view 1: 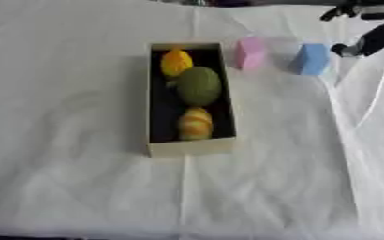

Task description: Pick up objects on the table and place them in the box.

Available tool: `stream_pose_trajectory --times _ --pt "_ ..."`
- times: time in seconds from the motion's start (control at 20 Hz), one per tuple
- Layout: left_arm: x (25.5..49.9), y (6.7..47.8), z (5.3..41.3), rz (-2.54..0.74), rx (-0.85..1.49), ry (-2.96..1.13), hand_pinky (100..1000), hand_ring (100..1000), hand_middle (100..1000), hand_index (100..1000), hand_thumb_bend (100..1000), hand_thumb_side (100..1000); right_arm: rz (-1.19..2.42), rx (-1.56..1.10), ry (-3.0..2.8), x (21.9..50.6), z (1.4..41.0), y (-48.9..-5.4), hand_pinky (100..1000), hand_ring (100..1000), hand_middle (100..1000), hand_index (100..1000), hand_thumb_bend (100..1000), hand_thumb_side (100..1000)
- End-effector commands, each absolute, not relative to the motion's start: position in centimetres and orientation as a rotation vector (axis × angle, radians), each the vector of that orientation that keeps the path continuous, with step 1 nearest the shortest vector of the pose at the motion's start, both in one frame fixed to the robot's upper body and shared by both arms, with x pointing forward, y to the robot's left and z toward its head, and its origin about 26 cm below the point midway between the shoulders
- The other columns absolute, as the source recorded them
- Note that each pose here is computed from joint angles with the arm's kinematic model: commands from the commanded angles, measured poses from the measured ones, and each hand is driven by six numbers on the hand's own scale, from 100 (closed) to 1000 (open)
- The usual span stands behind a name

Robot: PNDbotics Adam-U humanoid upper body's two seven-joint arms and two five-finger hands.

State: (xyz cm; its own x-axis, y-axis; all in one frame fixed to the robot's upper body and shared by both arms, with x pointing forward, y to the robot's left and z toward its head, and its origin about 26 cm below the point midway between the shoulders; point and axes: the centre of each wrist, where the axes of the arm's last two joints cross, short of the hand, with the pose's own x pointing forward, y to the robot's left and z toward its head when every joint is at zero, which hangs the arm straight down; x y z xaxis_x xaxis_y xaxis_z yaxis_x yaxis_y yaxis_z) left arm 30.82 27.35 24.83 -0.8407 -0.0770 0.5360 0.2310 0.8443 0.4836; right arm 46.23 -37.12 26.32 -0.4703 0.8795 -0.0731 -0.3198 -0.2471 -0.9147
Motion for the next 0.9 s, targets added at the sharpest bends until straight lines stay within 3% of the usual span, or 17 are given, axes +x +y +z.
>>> stream_pose_trajectory --times 0.05,0.9 --pt "30.5 27.26 25.69 -0.77 -0.113 -2.487 855 862 851 889 100 672 1.937 -0.754 -1.107 46.15 27.84 -37.51 938 1000 943 1000 167 487" --pt "30.61 27.37 25.54 -0.775 -0.115 -2.472 855 859 842 886 100 672 1.962 -0.694 -1.136 45.83 27.88 -37.63 937 1000 938 1000 182 474"
